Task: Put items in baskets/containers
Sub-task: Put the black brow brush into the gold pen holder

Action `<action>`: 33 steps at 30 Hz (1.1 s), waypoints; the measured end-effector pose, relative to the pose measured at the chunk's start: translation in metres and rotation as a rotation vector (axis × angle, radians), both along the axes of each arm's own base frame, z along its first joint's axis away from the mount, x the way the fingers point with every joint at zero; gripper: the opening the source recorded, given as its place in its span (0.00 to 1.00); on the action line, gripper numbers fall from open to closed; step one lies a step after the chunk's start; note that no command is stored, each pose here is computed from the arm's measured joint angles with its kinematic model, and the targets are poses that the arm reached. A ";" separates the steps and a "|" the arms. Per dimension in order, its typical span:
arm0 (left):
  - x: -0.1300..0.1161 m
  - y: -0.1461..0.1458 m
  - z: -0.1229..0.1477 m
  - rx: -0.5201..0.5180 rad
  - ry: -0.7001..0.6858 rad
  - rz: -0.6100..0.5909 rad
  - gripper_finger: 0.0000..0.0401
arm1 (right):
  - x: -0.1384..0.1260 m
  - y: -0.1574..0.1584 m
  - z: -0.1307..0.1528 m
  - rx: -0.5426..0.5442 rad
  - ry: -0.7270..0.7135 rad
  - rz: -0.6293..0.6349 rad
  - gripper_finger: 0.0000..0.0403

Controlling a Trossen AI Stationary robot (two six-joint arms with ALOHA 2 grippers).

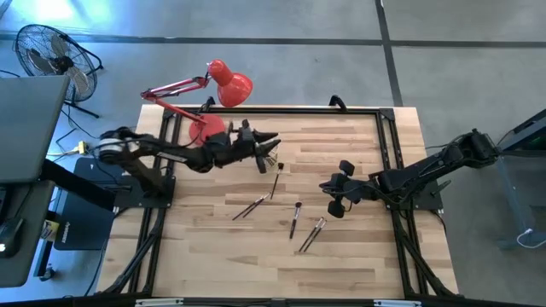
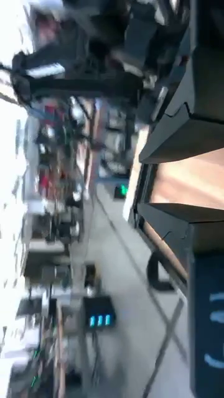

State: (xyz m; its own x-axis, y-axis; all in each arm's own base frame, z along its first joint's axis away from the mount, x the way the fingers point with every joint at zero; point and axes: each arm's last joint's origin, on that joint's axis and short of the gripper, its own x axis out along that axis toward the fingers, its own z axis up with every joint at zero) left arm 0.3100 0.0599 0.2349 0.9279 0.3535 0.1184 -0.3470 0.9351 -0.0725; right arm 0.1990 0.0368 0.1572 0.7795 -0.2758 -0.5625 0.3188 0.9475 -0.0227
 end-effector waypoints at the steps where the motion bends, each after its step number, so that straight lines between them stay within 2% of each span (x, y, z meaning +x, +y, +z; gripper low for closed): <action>1: -0.002 -0.007 0.003 0.008 0.039 0.030 0.26 | 0.000 0.000 0.000 0.002 0.001 0.002 0.00; 6: -0.001 -0.043 0.016 -0.014 0.314 0.158 0.20 | 0.000 0.000 0.000 0.005 0.005 0.005 0.01; 9: -0.004 -0.062 0.019 -0.092 0.496 0.199 0.16 | -0.001 0.000 -0.001 0.006 0.010 0.004 0.02; 14: -0.018 -0.087 0.018 -0.306 0.683 0.239 0.07 | -0.001 0.000 -0.001 0.013 0.008 0.008 0.02; 17: -0.028 -0.100 0.008 -0.387 0.741 0.256 0.01 | 0.000 0.000 -0.001 0.022 0.005 0.006 0.02; 22: -0.048 -0.115 -0.023 -0.423 0.844 0.271 0.00 | 0.000 0.001 0.000 0.040 -0.005 -0.005 0.02; 29: -0.069 -0.107 -0.060 -0.582 1.033 0.239 0.00 | 0.000 0.001 0.000 0.039 -0.006 -0.004 0.01; 33: -0.075 -0.098 -0.076 -0.621 1.103 0.271 0.00 | 0.002 0.001 0.002 0.038 -0.038 -0.015 0.01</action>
